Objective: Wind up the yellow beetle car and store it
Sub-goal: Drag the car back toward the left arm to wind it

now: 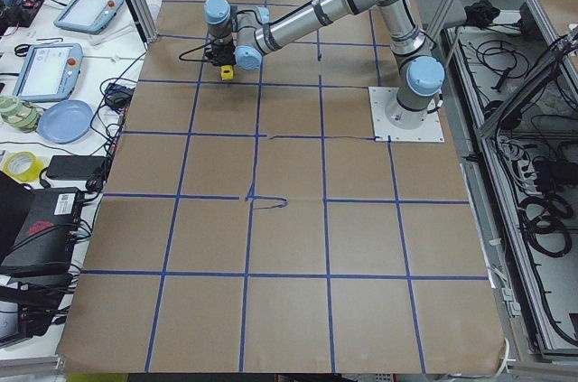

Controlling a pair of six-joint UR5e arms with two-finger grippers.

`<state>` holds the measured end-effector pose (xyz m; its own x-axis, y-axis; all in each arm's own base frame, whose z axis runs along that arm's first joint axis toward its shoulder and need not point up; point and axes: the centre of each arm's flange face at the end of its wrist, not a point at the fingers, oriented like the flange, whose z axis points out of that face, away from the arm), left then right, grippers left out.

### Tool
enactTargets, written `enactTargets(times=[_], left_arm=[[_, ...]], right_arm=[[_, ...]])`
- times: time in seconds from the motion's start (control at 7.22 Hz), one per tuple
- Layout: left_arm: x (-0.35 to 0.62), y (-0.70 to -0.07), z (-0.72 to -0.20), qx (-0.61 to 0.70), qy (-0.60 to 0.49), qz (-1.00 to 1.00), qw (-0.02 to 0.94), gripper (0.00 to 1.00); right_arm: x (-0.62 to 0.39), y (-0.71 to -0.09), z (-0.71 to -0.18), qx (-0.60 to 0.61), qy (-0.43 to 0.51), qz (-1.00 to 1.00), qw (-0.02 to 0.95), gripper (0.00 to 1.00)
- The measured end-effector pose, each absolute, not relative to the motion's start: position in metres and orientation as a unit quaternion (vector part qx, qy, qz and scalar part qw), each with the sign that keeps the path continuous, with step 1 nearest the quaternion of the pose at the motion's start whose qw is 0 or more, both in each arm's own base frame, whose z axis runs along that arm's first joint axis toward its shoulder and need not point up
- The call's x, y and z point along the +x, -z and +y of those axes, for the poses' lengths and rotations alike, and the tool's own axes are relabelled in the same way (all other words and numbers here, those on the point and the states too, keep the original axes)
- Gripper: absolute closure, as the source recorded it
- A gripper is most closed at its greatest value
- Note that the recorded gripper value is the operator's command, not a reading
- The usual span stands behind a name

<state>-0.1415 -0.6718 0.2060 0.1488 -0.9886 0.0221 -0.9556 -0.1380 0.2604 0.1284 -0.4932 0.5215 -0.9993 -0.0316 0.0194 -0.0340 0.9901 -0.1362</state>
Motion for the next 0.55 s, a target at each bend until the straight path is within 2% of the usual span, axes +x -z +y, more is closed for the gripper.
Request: enactTargets(times=[0.55], left_arm=[[-0.115,-0.195,-0.678,0.721,0.074,-0.680,0.107,1.00]], right_arm=[[0.128,-0.521,-0.493,0.016,-0.068,-0.997,0.009,0.00]])
